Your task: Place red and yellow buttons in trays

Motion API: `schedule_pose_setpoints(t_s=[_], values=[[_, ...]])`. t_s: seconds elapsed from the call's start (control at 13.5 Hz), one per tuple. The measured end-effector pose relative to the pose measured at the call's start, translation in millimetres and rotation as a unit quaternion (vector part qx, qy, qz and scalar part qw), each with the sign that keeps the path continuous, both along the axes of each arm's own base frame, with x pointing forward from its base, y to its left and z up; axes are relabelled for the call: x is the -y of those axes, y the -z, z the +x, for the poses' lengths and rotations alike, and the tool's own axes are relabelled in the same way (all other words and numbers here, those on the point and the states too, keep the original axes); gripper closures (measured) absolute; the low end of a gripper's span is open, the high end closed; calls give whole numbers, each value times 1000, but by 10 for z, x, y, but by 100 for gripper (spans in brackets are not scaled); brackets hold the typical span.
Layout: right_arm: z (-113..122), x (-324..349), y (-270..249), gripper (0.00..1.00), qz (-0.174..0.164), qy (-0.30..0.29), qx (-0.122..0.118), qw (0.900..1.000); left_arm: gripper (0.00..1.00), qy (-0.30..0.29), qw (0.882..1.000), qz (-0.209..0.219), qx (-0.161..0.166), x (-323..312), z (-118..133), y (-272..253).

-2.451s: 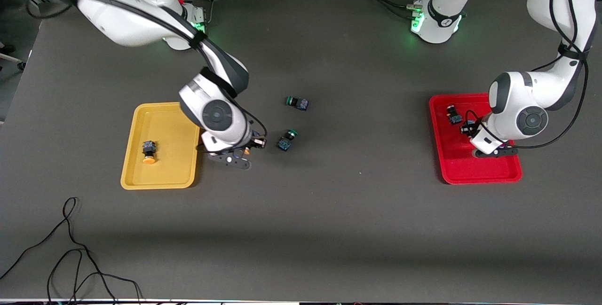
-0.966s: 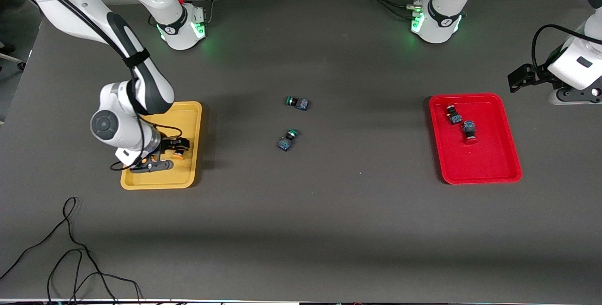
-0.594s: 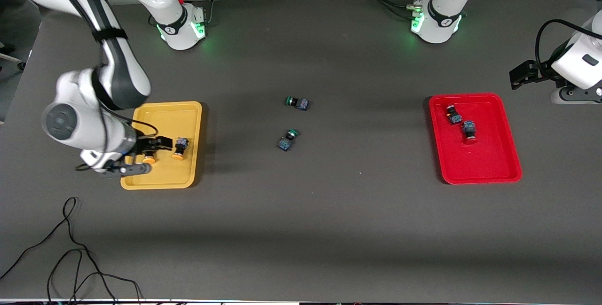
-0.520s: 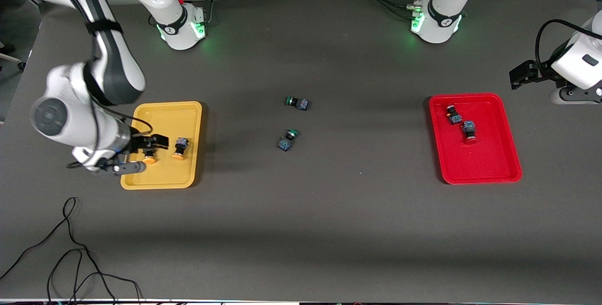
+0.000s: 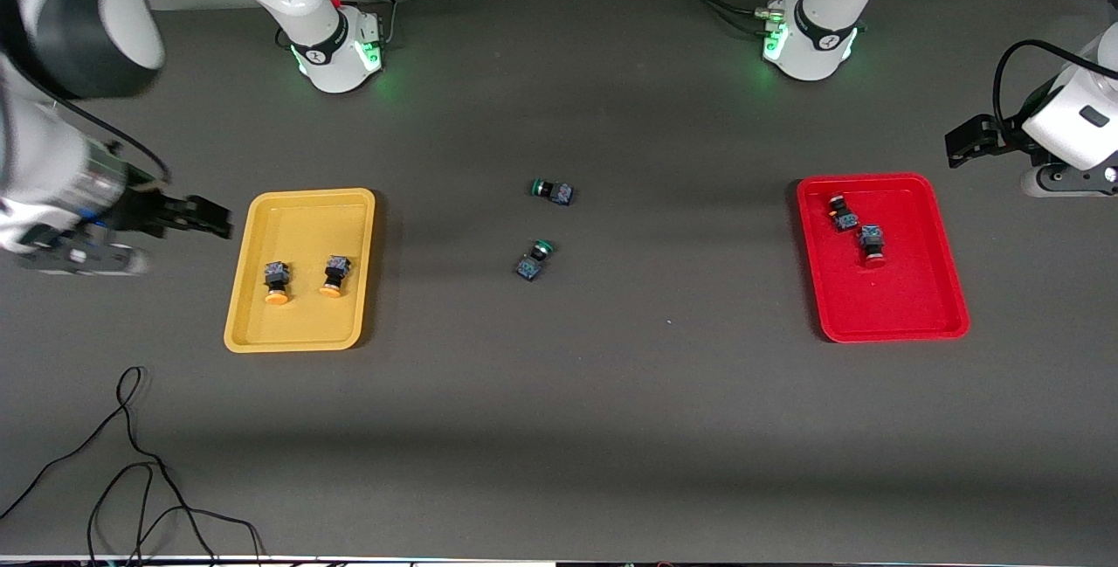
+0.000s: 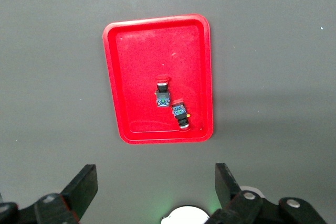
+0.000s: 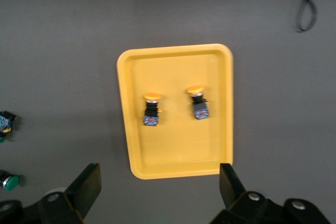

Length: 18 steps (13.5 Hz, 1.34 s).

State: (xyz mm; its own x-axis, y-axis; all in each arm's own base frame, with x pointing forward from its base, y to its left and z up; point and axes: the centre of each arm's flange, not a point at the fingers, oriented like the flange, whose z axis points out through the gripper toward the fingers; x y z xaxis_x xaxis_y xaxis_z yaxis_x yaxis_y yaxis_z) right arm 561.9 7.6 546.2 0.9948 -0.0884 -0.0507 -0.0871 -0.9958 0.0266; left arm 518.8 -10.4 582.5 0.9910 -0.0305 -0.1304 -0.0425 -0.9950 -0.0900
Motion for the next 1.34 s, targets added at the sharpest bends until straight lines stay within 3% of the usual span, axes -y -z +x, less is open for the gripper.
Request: schedule_pose_setpoints(t_s=[0.3,0.52,0.74,1.34], values=[[-192,322,-337,0,0,29,4,1000,0,-2,1000,0,-9,-20,-2,35],[-211,313,-543,0,0,28,16,999,0,-3,1000,0,-9,-36,-3,36],[-257,300,-540,0,1,16,-4,1000,0,-1,1000,-1,-10,-58,-3,36],[-274,288,-519,0,1,14,-14,1000,0,4,1000,-3,-11,-127,-5,18]])
